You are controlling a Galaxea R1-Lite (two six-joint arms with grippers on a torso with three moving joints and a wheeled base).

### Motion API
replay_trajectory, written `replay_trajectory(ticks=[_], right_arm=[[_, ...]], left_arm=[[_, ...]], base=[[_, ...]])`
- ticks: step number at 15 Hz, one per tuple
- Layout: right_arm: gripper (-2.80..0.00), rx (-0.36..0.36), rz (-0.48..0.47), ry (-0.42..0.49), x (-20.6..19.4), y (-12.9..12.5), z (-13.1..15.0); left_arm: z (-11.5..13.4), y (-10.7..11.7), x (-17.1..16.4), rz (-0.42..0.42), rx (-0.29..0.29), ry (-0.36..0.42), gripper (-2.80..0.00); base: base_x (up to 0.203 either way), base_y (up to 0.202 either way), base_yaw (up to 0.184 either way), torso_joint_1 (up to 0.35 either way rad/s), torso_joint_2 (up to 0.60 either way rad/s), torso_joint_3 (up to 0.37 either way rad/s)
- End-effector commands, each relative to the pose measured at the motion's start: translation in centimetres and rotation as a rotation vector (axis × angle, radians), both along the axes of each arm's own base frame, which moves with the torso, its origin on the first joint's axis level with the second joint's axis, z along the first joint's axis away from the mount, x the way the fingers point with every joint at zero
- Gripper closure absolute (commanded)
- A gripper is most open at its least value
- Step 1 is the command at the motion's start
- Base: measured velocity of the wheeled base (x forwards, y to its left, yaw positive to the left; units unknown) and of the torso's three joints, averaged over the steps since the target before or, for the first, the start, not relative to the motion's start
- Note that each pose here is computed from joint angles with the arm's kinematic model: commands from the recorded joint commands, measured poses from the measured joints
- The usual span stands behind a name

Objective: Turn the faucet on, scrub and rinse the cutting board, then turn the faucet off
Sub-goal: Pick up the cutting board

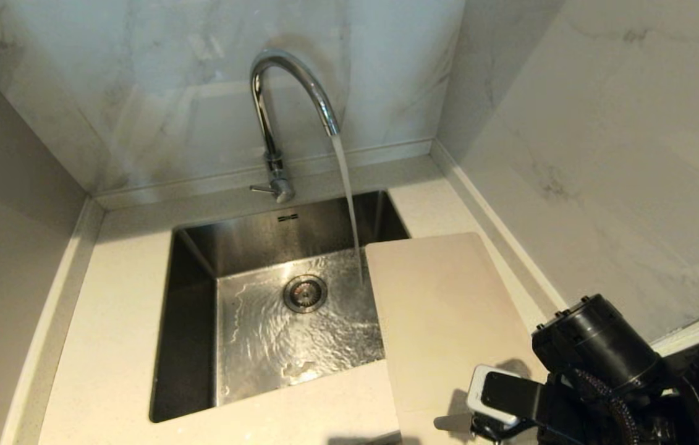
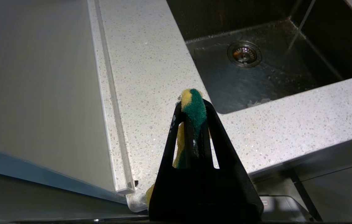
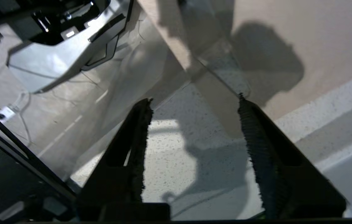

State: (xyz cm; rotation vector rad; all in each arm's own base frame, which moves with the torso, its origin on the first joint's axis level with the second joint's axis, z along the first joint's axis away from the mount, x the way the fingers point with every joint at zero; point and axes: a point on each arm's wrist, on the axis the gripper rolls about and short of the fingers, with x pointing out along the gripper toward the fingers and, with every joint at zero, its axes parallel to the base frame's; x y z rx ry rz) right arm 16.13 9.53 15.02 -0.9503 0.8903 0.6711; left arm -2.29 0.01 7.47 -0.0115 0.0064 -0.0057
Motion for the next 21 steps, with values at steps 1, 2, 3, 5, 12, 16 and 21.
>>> replay_trajectory(ticks=[1, 2, 3, 5, 12, 16, 21], right_arm=[[-2.80, -0.042, 0.077, 0.003, -0.3, 0.1, -1.1], [-2.80, -0.057, 0.101, 0.000, -0.1, 0.3, -1.5], [-2.80, -0.076, 0.129, -0.009, 0.1, 0.4, -1.7], [-2.80, -0.123, 0.195, -0.008, 0.5, 0.6, -2.2], [-2.80, -0.140, 0.286, -0.093, 2.3, 1.7, -6.0], [-2.80, -0.158, 0.338, -0.119, 2.2, 1.7, -7.7], [-2.80, -0.142, 0.353, -0.107, 2.2, 1.7, -7.8]], left_arm=[[0.0, 0.0, 0.0, 0.000, -0.001, 0.000, 0.00], [0.0, 0.0, 0.0, -0.002, -0.001, 0.000, 0.00], [0.0, 0.0, 0.0, 0.000, -0.001, 0.000, 0.00], [0.0, 0.0, 0.0, -0.002, -0.001, 0.000, 0.00], [0.0, 0.0, 0.0, 0.000, -0.001, 0.000, 0.00], [0.0, 0.0, 0.0, 0.000, -0.001, 0.000, 0.00], [0.0, 0.0, 0.0, -0.002, -0.001, 0.000, 0.00]], base=[[0.000, 0.000, 0.000, 0.000, 0.00, 0.000], [0.000, 0.000, 0.000, 0.000, 0.00, 0.000], [0.000, 0.000, 0.000, 0.000, 0.00, 0.000], [0.000, 0.000, 0.000, 0.000, 0.00, 0.000], [0.000, 0.000, 0.000, 0.000, 0.00, 0.000], [0.000, 0.000, 0.000, 0.000, 0.00, 0.000], [0.000, 0.000, 0.000, 0.000, 0.00, 0.000]])
